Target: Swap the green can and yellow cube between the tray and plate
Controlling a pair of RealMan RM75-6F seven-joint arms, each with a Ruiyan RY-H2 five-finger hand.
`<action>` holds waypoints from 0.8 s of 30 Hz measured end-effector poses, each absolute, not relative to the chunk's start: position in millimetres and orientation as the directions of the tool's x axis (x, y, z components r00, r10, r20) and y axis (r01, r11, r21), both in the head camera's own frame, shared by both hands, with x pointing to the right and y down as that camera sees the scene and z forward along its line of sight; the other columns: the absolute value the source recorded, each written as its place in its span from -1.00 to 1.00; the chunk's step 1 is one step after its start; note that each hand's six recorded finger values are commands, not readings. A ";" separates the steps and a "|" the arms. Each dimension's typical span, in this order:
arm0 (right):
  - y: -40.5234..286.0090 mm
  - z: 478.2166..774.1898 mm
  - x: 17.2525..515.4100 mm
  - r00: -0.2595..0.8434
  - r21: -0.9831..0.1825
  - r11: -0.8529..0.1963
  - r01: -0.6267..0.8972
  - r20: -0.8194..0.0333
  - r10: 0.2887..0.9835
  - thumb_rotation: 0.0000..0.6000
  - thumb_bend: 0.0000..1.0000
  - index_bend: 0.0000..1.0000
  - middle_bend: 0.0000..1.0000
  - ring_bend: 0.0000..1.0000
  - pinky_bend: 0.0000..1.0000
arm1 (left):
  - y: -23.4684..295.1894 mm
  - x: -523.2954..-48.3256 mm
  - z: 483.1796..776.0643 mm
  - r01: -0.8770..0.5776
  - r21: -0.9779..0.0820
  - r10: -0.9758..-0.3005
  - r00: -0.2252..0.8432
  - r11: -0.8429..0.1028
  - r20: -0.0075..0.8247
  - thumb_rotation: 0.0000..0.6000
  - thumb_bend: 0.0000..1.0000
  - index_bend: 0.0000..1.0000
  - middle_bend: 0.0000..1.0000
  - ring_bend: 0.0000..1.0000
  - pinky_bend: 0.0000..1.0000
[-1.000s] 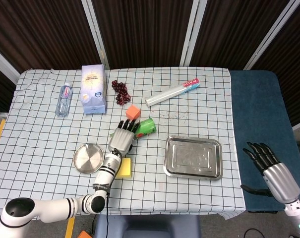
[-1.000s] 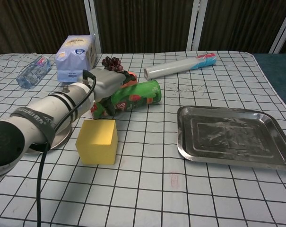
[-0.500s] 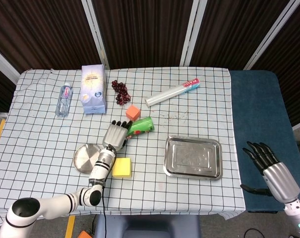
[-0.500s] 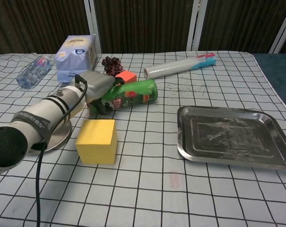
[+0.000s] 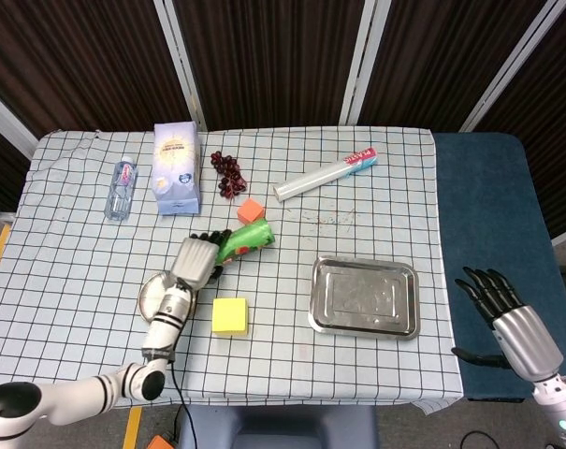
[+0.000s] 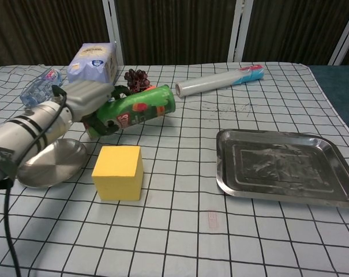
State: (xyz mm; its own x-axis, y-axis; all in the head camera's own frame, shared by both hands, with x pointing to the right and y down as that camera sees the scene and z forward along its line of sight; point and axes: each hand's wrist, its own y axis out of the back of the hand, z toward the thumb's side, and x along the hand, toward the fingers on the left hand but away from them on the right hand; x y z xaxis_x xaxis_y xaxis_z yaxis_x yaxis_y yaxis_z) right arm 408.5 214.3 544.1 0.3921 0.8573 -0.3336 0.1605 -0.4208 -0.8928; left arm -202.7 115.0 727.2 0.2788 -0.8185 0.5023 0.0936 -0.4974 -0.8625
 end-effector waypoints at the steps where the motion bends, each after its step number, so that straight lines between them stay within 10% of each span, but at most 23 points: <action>1: 214.4 544.1 408.3 0.393 -0.893 -0.421 0.160 -0.333 0.857 1.00 -0.96 -1.00 -1.00 -1.00 -1.00 | 116.2 -211.2 720.7 0.094 -0.869 -0.826 0.275 -0.486 0.492 1.00 -0.02 0.03 0.32 0.22 0.33; 11: 212.0 549.2 407.3 0.378 -0.895 -0.421 0.147 -0.342 0.860 1.00 -0.96 -1.00 -1.00 -1.00 -1.00 | 161.6 -322.8 668.6 0.174 -0.878 -0.869 0.148 -0.447 0.472 1.00 -0.02 0.03 0.32 0.22 0.33; 24: 210.2 548.8 408.6 0.370 -0.898 -0.414 0.150 -0.337 0.866 1.00 -0.96 -1.00 -1.00 -1.00 -1.00 | 190.3 -340.1 676.3 0.178 -0.865 -0.864 0.110 -0.470 0.492 1.00 -0.05 -0.09 0.03 -0.03 0.11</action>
State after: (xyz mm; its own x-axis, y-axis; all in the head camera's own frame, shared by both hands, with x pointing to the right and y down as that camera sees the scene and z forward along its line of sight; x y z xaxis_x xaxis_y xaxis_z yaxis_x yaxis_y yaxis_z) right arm 408.6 210.2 548.8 0.3698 0.8658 -0.3371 0.1502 -0.4138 -0.8979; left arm -340.1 190.3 676.3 0.1104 -0.8637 0.4917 0.1777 -0.4696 -0.8648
